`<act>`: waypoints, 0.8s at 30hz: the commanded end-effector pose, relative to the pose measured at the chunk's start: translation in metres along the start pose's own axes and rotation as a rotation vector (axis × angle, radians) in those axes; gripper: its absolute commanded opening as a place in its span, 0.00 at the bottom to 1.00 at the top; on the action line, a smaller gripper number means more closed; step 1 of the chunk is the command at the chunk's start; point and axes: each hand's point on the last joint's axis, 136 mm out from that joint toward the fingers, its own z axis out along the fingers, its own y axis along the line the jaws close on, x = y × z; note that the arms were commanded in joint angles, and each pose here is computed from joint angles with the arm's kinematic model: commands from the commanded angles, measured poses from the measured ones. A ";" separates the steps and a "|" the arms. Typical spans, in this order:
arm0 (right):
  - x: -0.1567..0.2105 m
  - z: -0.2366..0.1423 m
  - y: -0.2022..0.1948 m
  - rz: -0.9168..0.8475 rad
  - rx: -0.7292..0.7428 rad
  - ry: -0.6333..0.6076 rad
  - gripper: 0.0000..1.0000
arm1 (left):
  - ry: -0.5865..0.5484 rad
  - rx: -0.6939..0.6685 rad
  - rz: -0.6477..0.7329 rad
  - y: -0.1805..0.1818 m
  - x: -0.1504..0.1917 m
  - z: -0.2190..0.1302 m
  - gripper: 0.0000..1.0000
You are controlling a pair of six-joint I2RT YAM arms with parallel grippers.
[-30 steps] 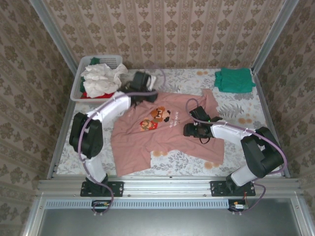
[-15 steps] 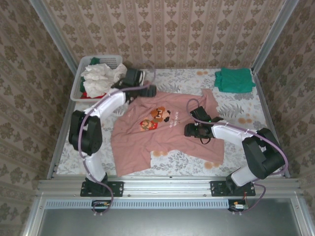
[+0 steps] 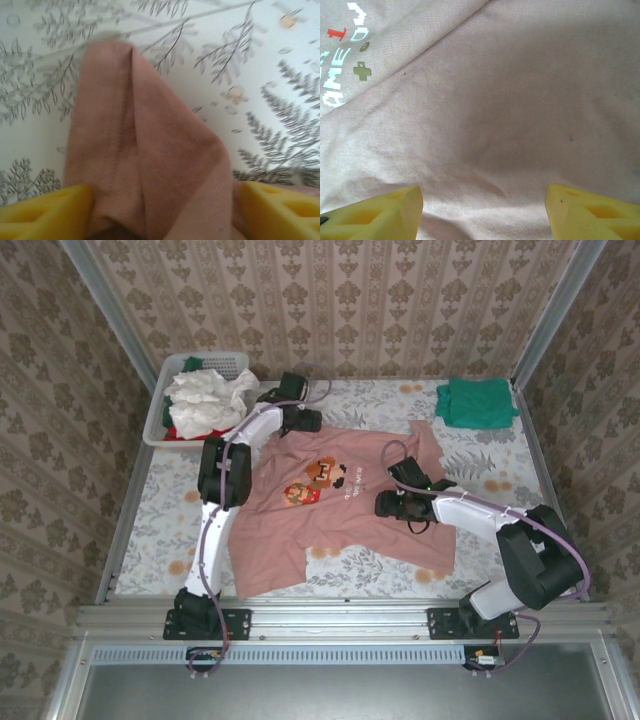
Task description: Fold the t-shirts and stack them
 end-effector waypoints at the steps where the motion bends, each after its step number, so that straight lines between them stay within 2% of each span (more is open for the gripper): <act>1: -0.002 -0.008 -0.001 0.005 -0.011 -0.027 0.68 | 0.002 0.043 0.009 -0.004 -0.010 -0.011 0.64; 5: -0.002 -0.008 -0.002 0.003 -0.008 -0.030 0.68 | -0.022 0.086 0.005 -0.010 -0.019 -0.023 0.36; 8: -0.002 -0.005 -0.001 -0.004 -0.005 -0.021 0.68 | -0.115 0.083 0.027 -0.005 -0.052 -0.048 0.15; 11: -0.001 -0.004 -0.002 -0.005 0.000 -0.018 0.68 | -0.218 0.098 0.043 0.000 -0.088 -0.079 0.00; 14: 0.000 -0.002 -0.004 -0.004 0.006 -0.017 0.68 | -0.291 0.120 0.069 0.003 -0.113 -0.103 0.00; 19: 0.000 0.000 -0.005 -0.009 0.015 -0.016 0.68 | -0.433 0.030 0.232 -0.002 -0.131 -0.128 0.01; 20: 0.000 0.001 -0.006 -0.007 0.017 -0.017 0.68 | -0.462 -0.005 0.256 -0.002 -0.130 -0.124 0.09; 21: -0.001 0.001 -0.006 -0.005 0.016 -0.020 0.68 | -0.472 -0.049 0.262 0.003 -0.126 -0.116 0.34; 22: -0.002 0.002 -0.005 -0.004 0.017 -0.021 0.68 | -0.439 -0.077 0.258 0.008 -0.119 -0.103 0.52; 23: -0.003 0.002 -0.005 -0.002 0.017 -0.021 0.68 | -0.394 -0.076 0.257 0.010 -0.113 -0.093 0.53; 24: -0.005 0.001 -0.005 -0.003 0.018 -0.025 0.68 | -0.324 -0.076 0.242 0.014 -0.102 -0.079 0.60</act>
